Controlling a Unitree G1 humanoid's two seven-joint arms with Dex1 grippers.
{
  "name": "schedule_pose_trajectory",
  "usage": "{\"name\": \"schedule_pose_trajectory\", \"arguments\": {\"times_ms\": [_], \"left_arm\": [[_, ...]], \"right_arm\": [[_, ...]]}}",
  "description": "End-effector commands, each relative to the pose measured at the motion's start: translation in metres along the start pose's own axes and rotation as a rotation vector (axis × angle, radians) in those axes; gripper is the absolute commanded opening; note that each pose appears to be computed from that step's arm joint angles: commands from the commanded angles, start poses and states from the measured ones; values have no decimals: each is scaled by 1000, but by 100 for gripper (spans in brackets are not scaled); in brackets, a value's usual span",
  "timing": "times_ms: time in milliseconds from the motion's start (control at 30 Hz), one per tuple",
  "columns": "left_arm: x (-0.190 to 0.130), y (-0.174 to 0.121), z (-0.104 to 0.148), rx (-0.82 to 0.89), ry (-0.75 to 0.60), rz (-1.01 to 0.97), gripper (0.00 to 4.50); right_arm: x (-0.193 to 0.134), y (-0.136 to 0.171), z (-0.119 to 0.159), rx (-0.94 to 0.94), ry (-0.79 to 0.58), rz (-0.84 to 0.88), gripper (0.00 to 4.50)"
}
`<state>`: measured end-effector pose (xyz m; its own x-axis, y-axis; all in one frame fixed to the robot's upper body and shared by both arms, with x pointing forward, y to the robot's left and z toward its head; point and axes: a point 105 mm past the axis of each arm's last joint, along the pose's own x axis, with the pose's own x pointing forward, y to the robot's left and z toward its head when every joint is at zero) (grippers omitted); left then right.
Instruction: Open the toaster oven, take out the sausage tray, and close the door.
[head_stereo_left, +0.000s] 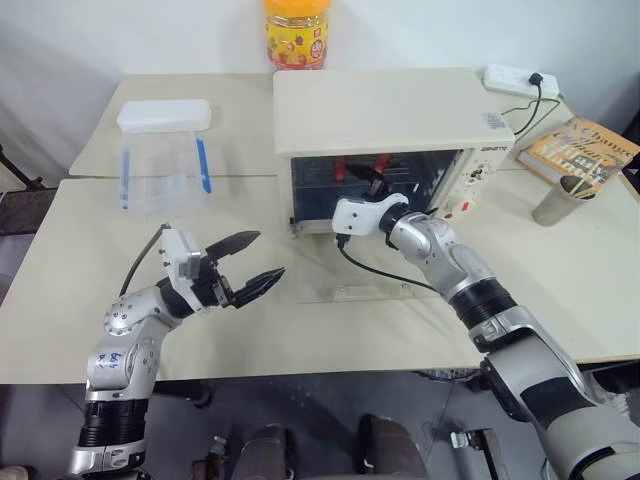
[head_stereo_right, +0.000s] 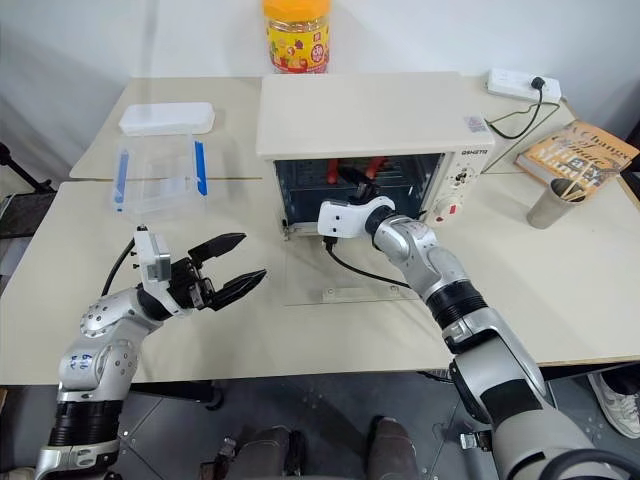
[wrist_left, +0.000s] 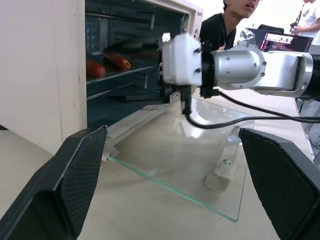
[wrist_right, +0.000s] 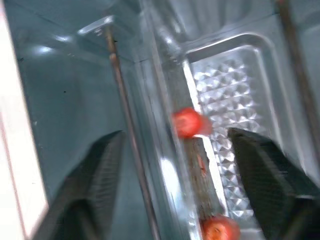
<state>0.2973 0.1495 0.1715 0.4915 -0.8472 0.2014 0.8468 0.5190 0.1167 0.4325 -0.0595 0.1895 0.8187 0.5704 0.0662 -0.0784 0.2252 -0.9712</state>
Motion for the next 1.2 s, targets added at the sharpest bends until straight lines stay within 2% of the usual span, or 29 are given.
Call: {"name": "schedule_pose_trajectory", "arguments": {"times_ms": [33, 233, 500, 633, 1133, 1200], "left_arm": [[9, -4, 14, 27, -50, -43, 450], [34, -1, 24, 7, -88, -120, 450], [63, 10, 26, -2, -104, -148, 450], [76, 22, 35, -10, -151, -118, 450], [75, 41, 39, -14, -156, -89, 450], [72, 44, 38, -12, -140, -93, 450]], "right_arm": [[3, -15, 7, -17, -33, -50, 194], [0, -25, 4, -45, -34, -76, 1], [-2, -33, 2, -67, -31, -85, 1], [-4, -34, 4, -73, -40, -71, 1], [-26, -33, 23, -68, -102, 12, 1], [-43, -25, 27, -65, -114, 48, 1]]}}
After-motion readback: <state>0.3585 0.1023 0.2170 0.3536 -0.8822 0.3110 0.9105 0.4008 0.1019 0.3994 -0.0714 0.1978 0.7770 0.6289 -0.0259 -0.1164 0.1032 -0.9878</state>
